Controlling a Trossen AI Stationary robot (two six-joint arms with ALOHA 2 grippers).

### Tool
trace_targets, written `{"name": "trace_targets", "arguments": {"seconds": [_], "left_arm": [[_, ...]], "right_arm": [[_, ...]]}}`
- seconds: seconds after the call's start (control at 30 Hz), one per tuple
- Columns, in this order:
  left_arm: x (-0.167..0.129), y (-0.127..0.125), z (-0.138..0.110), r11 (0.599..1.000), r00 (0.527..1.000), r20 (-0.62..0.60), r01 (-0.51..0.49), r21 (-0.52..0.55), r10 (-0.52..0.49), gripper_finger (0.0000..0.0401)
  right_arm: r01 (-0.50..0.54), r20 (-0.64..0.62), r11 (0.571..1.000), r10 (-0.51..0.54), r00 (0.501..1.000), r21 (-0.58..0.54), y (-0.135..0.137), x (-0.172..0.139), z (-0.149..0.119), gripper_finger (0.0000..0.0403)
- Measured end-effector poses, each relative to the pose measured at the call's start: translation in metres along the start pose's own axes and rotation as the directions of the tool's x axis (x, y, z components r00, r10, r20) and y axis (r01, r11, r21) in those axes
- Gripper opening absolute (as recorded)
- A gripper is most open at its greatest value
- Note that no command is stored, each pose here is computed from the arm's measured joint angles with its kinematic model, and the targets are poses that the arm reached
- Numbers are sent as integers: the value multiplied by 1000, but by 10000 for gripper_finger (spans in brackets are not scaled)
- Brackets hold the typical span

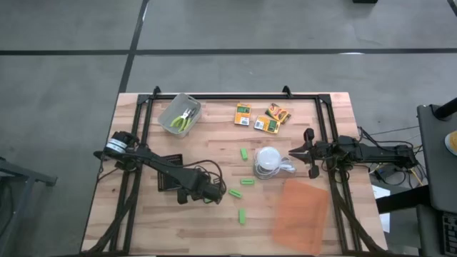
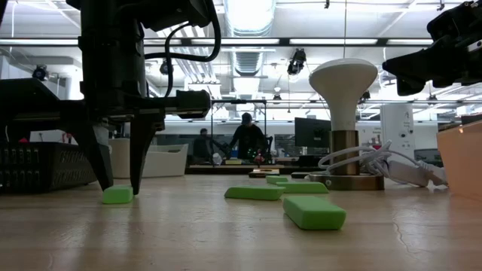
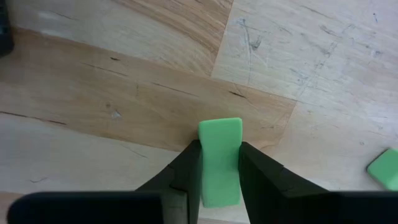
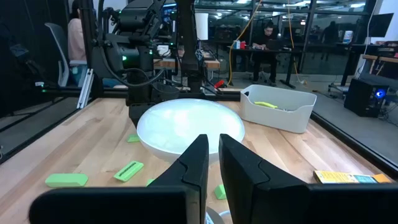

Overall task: Pick & Place School Supplies
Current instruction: Put the green eraser into the black bin

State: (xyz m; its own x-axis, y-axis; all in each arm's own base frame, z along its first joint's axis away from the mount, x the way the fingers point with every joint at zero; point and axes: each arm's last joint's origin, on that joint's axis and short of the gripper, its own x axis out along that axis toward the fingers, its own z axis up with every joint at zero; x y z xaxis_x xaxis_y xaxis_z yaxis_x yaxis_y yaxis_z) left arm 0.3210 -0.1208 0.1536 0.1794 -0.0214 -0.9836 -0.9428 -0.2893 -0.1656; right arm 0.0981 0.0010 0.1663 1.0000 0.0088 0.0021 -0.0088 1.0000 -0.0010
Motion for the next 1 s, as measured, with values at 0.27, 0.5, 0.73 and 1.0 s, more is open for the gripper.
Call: {"name": "trace_targets", "arguments": {"seconds": [0.27, 0.5, 0.73, 1.0], "left_arm": [[-9, -1, 1, 999, 999, -17, 30, 23, -29, 97], [-37, 0, 12, 993, 995, 23, 90, 69, -92, 97], [-80, 9, 27, 987, 987, 99, 119, 110, -130, 97], [-124, 37, 50, 994, 984, 177, 7, 112, -26, 98]], "right_arm": [[0, 0, 1000, 0, 1000, 0, 0, 0, 0, 36], [0, 0, 1000, 0, 1000, 0, 0, 0, 0, 36], [0, 0, 1000, 0, 1000, 0, 0, 0, 0, 36], [0, 0, 1000, 0, 1000, 0, 0, 0, 0, 36]]}}
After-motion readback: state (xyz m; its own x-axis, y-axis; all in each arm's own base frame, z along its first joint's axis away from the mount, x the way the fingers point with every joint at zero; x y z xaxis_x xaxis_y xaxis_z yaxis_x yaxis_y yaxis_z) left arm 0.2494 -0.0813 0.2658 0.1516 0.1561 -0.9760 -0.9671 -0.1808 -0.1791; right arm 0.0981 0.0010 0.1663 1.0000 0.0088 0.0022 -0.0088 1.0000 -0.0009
